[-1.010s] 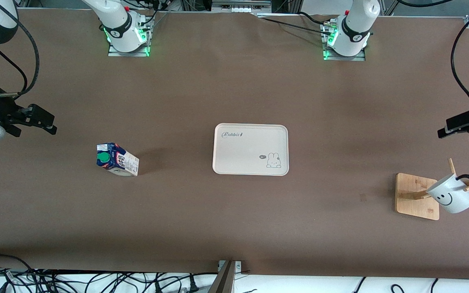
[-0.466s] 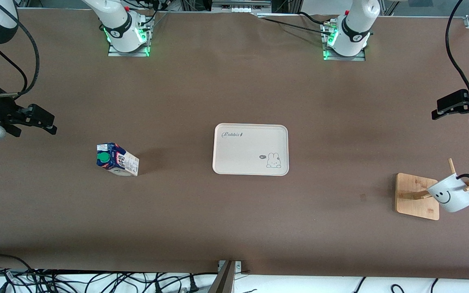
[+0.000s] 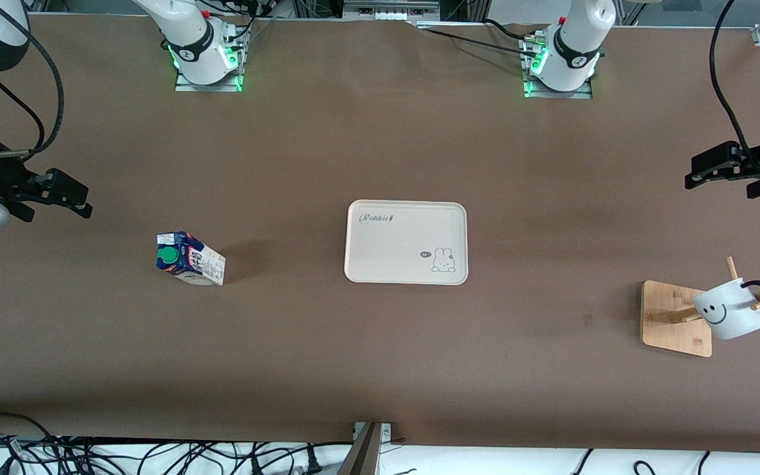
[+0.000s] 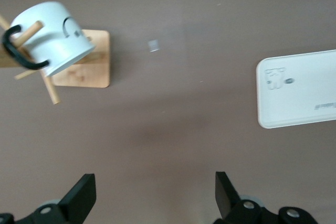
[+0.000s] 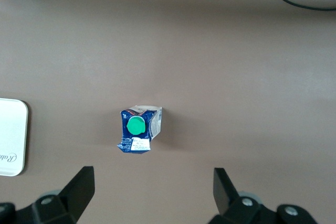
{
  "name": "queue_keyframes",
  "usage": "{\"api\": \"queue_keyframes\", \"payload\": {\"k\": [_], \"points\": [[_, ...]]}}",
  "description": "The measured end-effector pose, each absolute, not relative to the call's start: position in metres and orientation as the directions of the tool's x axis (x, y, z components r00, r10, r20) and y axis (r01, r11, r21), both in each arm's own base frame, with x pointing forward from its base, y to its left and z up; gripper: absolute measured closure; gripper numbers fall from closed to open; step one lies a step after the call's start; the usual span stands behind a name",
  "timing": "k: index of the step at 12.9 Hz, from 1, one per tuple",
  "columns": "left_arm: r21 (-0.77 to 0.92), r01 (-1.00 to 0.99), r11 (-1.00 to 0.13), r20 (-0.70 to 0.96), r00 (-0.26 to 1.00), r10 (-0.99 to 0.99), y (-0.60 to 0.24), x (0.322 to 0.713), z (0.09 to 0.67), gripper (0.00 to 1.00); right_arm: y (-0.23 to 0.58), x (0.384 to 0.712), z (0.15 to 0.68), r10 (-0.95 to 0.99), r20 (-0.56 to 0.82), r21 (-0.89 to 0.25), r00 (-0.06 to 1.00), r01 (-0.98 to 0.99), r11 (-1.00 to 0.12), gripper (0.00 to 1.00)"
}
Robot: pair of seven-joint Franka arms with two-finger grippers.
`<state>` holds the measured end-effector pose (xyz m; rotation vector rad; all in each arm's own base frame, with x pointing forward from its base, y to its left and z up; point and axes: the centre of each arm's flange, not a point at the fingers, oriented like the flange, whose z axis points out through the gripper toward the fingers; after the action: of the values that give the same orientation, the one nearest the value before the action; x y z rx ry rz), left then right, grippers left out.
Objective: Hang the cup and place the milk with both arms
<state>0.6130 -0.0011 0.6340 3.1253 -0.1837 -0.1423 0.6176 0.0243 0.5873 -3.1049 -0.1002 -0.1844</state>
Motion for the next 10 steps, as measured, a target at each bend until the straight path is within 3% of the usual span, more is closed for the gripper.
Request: {"api": "queue_keyframes", "payload": {"k": [6, 10], "points": [[0.042, -0.091, -0.995, -0.015, 0.996, -0.092, 0.035, 0.608, 0.629, 0.0, 0.024, 0.618, 0.587, 0.062, 0.119, -0.026, 0.991, 0.066, -0.997, 0.0], [0.031, -0.055, -0.998, -0.007, 0.998, -0.056, 0.014, 0.594, 0.64, 0.0, 0.024, 0.618, 0.587, 0.062, 0.119, -0.026, 0.991, 0.066, -0.997, 0.0]]}}
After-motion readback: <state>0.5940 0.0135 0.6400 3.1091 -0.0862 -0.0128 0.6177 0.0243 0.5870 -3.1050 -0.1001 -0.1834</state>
